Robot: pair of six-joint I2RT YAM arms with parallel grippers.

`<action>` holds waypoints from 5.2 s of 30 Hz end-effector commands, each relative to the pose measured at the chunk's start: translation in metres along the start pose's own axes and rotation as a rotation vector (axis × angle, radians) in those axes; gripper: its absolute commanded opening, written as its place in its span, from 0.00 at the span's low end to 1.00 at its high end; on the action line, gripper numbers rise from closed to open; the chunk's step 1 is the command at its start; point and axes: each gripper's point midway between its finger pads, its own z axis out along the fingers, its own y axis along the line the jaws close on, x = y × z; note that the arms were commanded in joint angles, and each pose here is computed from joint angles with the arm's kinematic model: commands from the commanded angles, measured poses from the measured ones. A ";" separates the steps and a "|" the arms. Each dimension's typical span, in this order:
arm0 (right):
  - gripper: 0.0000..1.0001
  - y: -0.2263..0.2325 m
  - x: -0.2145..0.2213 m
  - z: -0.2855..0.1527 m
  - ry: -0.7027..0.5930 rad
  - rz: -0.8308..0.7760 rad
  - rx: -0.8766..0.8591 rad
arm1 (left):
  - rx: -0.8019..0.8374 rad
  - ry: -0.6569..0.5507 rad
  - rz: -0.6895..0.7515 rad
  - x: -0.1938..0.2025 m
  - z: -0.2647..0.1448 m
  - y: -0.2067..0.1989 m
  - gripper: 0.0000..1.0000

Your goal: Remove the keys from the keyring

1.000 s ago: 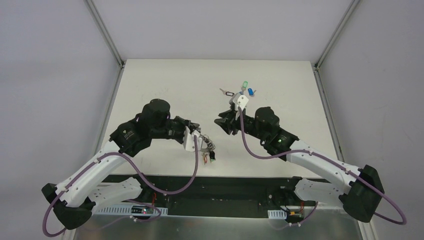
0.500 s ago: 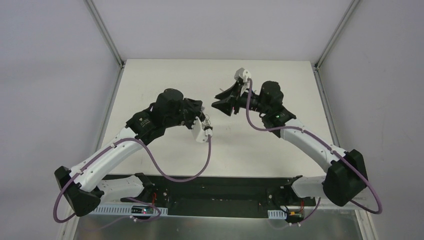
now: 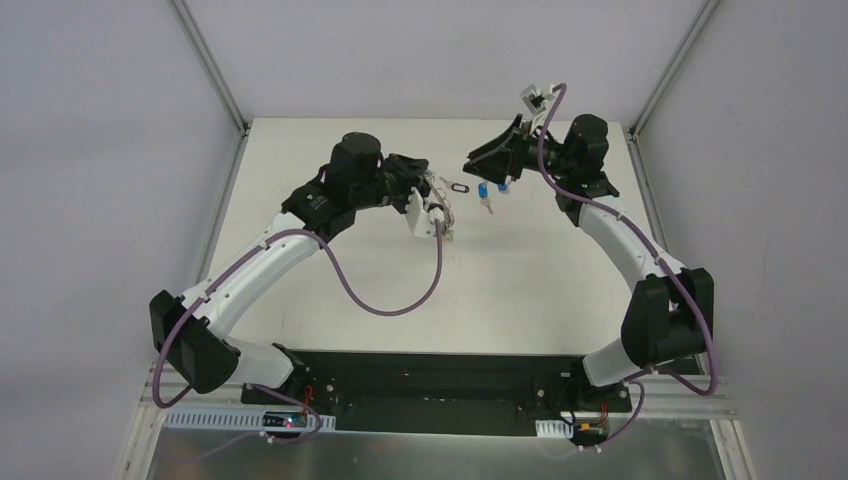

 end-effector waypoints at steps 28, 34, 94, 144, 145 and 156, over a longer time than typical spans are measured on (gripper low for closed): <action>0.58 0.051 -0.011 0.010 0.048 -0.129 -0.466 | -0.197 -0.232 0.066 -0.041 0.001 0.079 0.00; 0.57 0.056 -0.007 0.017 0.060 -0.125 -0.489 | -0.210 -0.227 0.073 -0.040 -0.001 0.085 0.00; 0.18 0.082 -0.006 0.003 0.059 -0.081 -0.488 | -0.236 -0.219 0.061 -0.045 -0.017 0.087 0.00; 0.45 0.072 0.025 -0.020 -0.119 -0.482 -0.035 | -0.215 -0.311 -0.078 -0.077 -0.050 0.045 0.00; 0.45 0.071 0.023 -0.018 -0.114 -0.501 -0.037 | -0.212 -0.318 -0.076 -0.078 -0.050 0.045 0.00; 0.37 0.090 0.021 0.011 -0.108 -0.591 -0.111 | -0.202 -0.332 -0.064 -0.080 -0.048 0.047 0.00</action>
